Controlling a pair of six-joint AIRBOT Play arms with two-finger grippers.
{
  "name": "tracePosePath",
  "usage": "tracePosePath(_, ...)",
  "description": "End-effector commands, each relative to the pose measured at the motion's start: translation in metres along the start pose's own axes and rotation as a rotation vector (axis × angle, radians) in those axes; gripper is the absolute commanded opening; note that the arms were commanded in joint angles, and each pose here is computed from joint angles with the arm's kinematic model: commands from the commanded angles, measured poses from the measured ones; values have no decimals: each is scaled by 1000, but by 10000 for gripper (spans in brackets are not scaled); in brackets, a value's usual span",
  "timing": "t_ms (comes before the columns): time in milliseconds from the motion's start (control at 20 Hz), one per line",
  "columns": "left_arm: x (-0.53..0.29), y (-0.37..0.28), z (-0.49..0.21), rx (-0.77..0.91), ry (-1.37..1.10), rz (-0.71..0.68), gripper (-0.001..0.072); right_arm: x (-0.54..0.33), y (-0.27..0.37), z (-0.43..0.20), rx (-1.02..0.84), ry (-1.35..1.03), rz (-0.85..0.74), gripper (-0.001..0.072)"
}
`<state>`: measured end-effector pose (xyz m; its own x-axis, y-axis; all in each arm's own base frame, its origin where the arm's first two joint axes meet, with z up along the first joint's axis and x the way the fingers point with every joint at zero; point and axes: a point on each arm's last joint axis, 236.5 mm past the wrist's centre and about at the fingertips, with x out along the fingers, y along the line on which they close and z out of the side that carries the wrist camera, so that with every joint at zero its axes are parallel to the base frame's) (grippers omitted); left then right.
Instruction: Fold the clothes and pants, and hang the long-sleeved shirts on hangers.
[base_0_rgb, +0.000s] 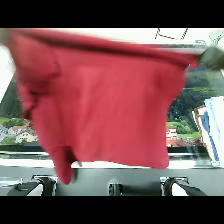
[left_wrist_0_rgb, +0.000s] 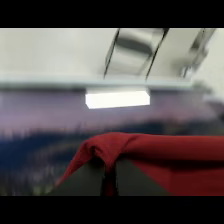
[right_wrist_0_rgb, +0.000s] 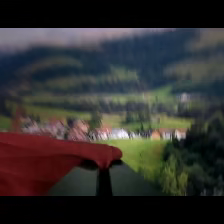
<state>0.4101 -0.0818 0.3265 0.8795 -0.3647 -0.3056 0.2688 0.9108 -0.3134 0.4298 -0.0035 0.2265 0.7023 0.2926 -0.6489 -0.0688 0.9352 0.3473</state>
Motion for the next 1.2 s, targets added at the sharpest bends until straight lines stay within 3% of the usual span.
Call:
tracePosePath(0, 100, 65, -159, -139, 270, 88, 23, 122, -77, -77, 176, 183, -57, 34)
tracePosePath(200, 172, 104, -264, -234, 370, 174, 24, 190, -103, -114, 514, 253, -54, 35)
tracePosePath(350, 192, 102, -294, -444, 407, 161, 25, 209, -93, -134, 603, 326, 7, 35)
tracePosePath(450, 188, 95, -293, -495, 432, 136, 31, 207, -91, -141, 603, 362, 14, 40)
tracePosePath(500, 181, 94, -289, -506, 462, 117, 74, 200, -96, -140, 587, 369, 2, 130)
tracePosePath(550, 170, 96, -284, -523, 502, 95, 205, 189, -102, -137, 573, 382, -8, 351)
tracePosePath(600, 152, 104, -280, -519, 566, 74, 507, 170, -110, -133, 538, 408, -12, 552)
tracePosePath(650, 128, 117, -278, -512, 645, 65, 720, 149, -119, -136, 509, 450, -21, 563)
tracePosePath(850, 20, 177, -323, -626, 968, 158, 706, 75, -162, -212, 532, 731, -184, 547)
tracePosePath(950, -14, 186, -362, -736, 1063, 193, 512, 72, -155, -253, 566, 819, -185, 547)
tracePosePath(1150, -26, 173, -416, -791, 1117, 173, 510, 78, -130, -286, 654, 878, -99, 546)
